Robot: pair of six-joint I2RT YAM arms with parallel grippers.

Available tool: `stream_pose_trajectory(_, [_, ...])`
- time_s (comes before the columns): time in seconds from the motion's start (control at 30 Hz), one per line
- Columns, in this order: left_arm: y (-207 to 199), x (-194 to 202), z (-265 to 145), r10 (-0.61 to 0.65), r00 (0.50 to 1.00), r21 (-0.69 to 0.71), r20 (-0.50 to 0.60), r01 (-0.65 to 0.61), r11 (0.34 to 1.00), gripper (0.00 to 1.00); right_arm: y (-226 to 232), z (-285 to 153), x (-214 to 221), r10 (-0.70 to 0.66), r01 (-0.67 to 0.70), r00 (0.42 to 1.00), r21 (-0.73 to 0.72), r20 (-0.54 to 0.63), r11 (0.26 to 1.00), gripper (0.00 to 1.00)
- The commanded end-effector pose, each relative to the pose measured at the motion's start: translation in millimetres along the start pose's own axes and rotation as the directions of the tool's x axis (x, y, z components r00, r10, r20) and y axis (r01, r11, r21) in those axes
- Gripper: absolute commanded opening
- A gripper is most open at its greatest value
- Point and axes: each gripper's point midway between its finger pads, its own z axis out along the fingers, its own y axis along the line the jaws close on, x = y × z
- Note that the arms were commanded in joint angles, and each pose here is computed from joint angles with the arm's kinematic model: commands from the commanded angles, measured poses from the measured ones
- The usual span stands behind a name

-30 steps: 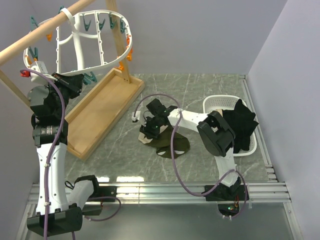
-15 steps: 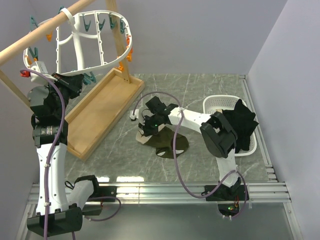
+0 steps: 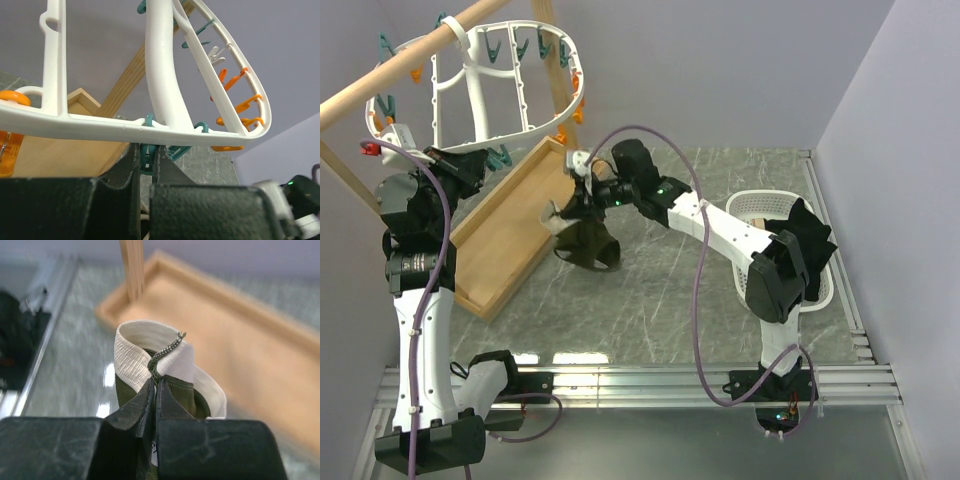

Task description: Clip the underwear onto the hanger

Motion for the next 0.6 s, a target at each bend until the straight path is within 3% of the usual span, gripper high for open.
stream_pose_trajectory(0.0, [-9,-4,-4,0.008,1.0,0.039,0.009,-0.009,0.999,0.0,-2,1,-84,-0.059,0.07,0.973,-0.041,0.225,0.997,0.0])
stream_pose_trajectory(0.17, [-11,-4,-6,0.006,1.0,0.048,0.004,-0.006,0.999,0.0,-9,10,-119,-0.004,0.034,0.946,-0.085,0.324,0.996,0.0])
stream_pose_trajectory(0.57, [-15,0,-6,-0.008,1.0,0.066,-0.016,0.009,0.998,0.0,-17,29,-122,0.076,-0.029,0.927,-0.131,0.367,0.991,0.0])
